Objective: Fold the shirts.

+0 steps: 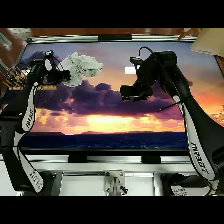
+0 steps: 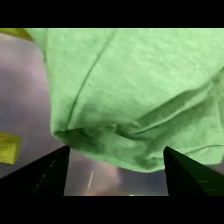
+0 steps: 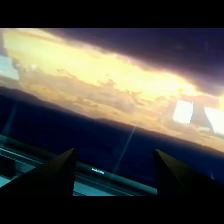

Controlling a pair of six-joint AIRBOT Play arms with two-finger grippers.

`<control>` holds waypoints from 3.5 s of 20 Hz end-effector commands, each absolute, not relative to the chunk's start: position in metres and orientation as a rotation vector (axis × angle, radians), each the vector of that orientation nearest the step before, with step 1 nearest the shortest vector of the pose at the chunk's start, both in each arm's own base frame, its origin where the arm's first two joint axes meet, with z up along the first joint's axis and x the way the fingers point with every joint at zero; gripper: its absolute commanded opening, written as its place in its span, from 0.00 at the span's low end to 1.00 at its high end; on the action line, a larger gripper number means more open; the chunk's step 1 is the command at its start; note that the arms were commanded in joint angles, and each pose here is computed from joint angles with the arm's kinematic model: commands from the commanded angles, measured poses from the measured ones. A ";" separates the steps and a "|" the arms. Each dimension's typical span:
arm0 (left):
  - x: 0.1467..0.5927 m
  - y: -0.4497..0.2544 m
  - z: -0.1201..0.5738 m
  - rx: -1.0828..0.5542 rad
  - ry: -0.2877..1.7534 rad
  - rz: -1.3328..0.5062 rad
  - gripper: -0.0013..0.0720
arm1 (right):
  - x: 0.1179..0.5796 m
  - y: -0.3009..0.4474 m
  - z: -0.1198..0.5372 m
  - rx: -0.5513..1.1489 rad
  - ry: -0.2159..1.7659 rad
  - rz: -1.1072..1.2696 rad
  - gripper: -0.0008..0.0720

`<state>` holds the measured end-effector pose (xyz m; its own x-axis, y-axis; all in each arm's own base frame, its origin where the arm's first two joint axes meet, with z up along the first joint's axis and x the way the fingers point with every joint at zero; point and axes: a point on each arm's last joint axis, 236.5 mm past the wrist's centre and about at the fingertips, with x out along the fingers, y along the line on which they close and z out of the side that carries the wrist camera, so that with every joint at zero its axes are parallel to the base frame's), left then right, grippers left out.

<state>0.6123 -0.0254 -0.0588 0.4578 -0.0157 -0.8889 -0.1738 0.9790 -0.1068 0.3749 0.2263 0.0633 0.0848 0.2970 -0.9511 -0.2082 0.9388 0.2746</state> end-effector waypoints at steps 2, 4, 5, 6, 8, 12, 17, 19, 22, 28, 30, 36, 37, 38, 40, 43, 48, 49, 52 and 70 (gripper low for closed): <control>0.617 -0.017 -0.075 -0.157 1.095 0.109 0.94 | 0.375 0.230 0.065 0.089 1.434 0.390 0.81; 0.621 -0.023 -0.085 -0.186 1.089 0.107 0.93 | 0.375 0.230 0.065 0.089 1.434 0.390 0.81; 0.622 -0.027 -0.089 -0.196 1.087 0.099 0.93 | 0.375 0.230 0.065 0.089 1.434 0.390 0.81; 0.624 -0.033 -0.092 -0.208 1.086 0.088 0.85 | 0.375 0.230 0.065 0.089 1.432 0.390 0.81; 0.624 -0.038 -0.094 -0.205 1.083 0.079 0.23 | 0.377 0.231 0.065 0.093 1.424 0.391 0.81; 0.637 -0.061 0.002 -0.196 0.908 0.009 0.06 | 0.384 0.231 0.066 0.077 1.392 0.395 0.81; 0.565 -0.127 0.307 0.018 0.348 -0.162 0.06 | 0.401 0.211 0.114 -0.022 1.234 0.413 0.81; 0.483 -0.143 0.410 0.007 0.178 -0.231 0.06 | 0.404 0.194 0.184 -0.037 1.039 0.386 0.81; 0.385 -0.167 0.450 -0.021 0.145 -0.356 0.06 | 0.381 0.137 0.292 -0.026 0.753 0.235 0.81; 0.295 -0.271 0.257 -0.035 0.655 -0.571 0.06 | 0.285 0.073 0.378 0.115 0.558 0.132 0.81; 0.276 -0.314 0.185 -0.054 0.751 -0.626 0.06 | 0.270 0.071 0.367 0.120 0.618 0.134 0.81; 0.280 -0.274 0.138 -0.035 0.947 -0.495 1.00 | 0.287 0.092 0.281 -0.022 0.924 0.164 0.95; 0.291 -0.233 0.141 0.001 0.960 -0.408 1.00 | 0.295 0.094 0.256 -0.071 0.991 0.159 0.95; 0.299 -0.187 0.140 0.016 0.989 -0.300 1.00 | 0.301 0.094 0.229 -0.107 1.067 0.154 0.95; 0.295 -0.105 0.125 0.001 1.079 -0.113 1.00 | 0.306 0.101 0.168 -0.109 1.239 0.188 0.95; 0.263 -0.043 0.063 -0.156 1.238 0.033 1.00 | 0.304 0.133 0.088 0.095 1.422 0.337 0.95; 0.221 -0.073 -0.055 -0.465 1.402 -0.025 1.00 | 0.281 0.167 0.004 0.292 1.615 0.409 0.95; 0.220 -0.078 -0.068 -0.509 1.400 -0.021 1.00 | 0.274 0.171 -0.007 0.299 1.656 0.418 0.95; 0.218 -0.088 -0.090 -0.475 1.401 -0.076 1.00 | 0.265 0.190 -0.021 0.288 1.708 0.485 0.95; 0.333 -0.110 0.032 -0.314 0.937 -0.289 0.06 | 0.300 0.281 0.005 0.253 1.462 0.775 0.10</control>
